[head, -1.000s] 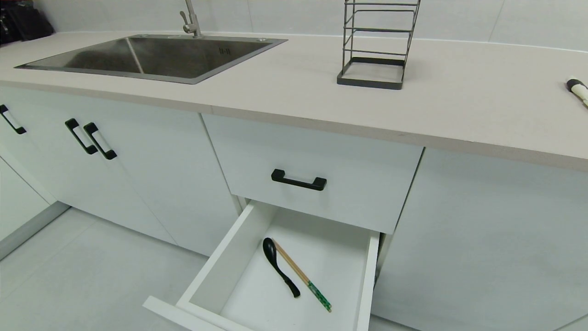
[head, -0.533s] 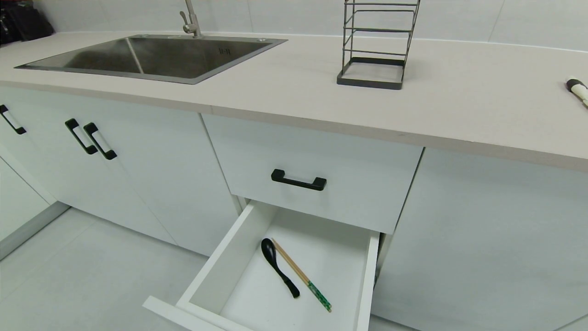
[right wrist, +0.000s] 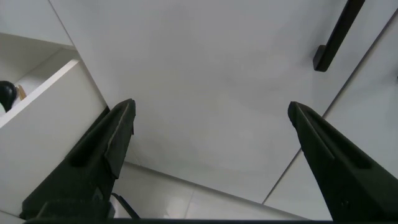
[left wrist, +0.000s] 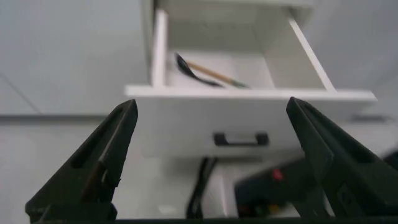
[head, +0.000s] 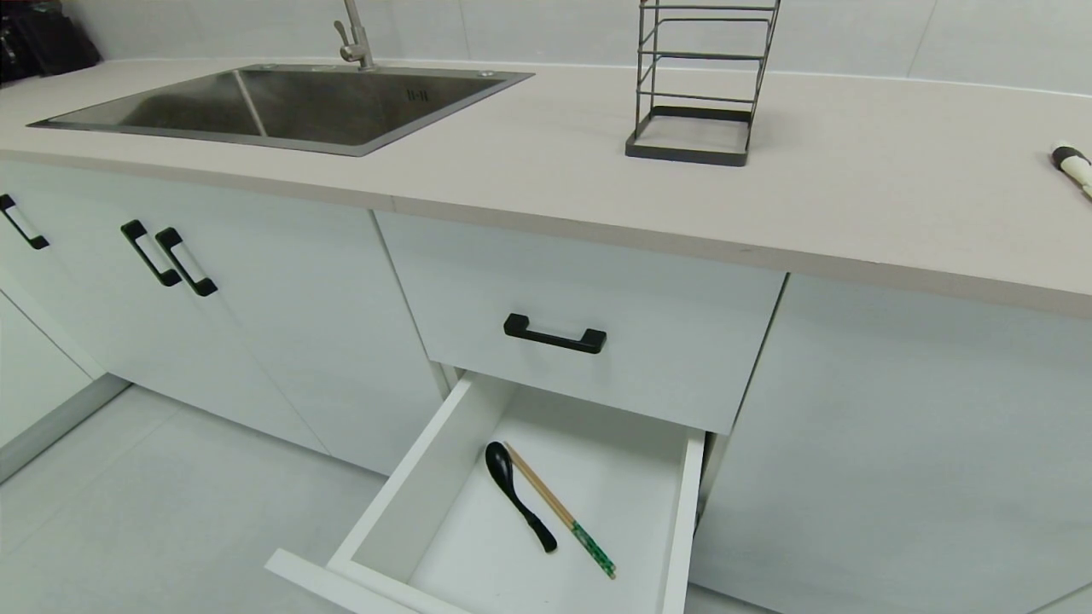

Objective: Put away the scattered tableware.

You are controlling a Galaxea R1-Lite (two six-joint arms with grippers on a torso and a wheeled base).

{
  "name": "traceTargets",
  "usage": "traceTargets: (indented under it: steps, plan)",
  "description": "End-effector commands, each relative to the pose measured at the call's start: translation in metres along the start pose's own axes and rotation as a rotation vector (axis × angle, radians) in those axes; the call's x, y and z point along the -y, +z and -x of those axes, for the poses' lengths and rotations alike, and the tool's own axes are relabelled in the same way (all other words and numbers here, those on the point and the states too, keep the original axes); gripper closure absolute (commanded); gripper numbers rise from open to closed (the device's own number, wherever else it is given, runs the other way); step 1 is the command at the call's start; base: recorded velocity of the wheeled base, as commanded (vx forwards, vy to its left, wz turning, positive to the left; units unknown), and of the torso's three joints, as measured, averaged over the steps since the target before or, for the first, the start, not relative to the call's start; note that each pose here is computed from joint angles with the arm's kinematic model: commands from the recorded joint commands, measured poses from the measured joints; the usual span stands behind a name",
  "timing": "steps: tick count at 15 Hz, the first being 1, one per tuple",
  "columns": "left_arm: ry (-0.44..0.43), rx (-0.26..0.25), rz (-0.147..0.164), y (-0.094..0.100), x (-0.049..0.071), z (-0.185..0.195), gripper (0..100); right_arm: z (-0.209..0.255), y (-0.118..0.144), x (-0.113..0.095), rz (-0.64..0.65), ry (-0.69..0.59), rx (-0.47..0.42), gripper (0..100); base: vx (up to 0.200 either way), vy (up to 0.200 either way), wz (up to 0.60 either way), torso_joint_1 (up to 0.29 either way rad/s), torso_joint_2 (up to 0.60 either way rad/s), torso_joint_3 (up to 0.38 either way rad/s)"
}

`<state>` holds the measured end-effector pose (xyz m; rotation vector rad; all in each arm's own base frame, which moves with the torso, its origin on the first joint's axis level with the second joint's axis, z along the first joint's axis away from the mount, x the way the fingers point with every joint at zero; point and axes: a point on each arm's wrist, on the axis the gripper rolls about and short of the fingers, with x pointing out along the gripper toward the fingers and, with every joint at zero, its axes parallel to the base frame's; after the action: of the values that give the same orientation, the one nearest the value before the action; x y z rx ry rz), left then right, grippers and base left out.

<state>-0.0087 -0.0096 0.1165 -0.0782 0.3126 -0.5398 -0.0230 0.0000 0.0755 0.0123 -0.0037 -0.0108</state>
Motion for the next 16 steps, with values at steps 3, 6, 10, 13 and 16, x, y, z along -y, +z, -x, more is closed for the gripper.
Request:
traceTargets:
  steps: [3, 6, 10, 13, 16]
  plan:
    - [-0.168, -0.434, 0.129, 0.011, -0.017, -0.052, 0, 0.0, 0.0, 0.0, 0.0, 0.0, -0.004, 0, 0.0, 0.0, 0.0, 0.0, 0.0, 0.0]
    - [-0.132, -0.559, 0.141, 0.011, -0.033, -0.097, 0, 0.0, 0.0, 0.0, 0.0, 0.0, -0.004, 0, 0.0, 0.0, 0.0, 0.0, 0.0, 0.0]
    - [-0.005, -0.635, 0.117, 0.006, -0.041, -0.111, 0, 0.0, 0.0, 0.0, 0.0, 0.0, -0.004, 0, 0.0, 0.0, 0.0, 0.0, 0.0, 0.0]
    - [0.048, -0.716, 0.062, 0.006, -0.041, -0.128, 0, 0.0, 0.0, 0.0, 0.0, 0.0, -0.004, 0, 0.0, 0.0, 0.0, 0.0, 0.0, 0.0]
    - [0.092, -0.725, 0.006, 0.014, -0.04, -0.143, 0, 0.0, 0.0, 0.0, 0.0, 0.0, -0.004, 0, 0.0, 0.0, 0.0, 0.0, 0.0, 0.0]
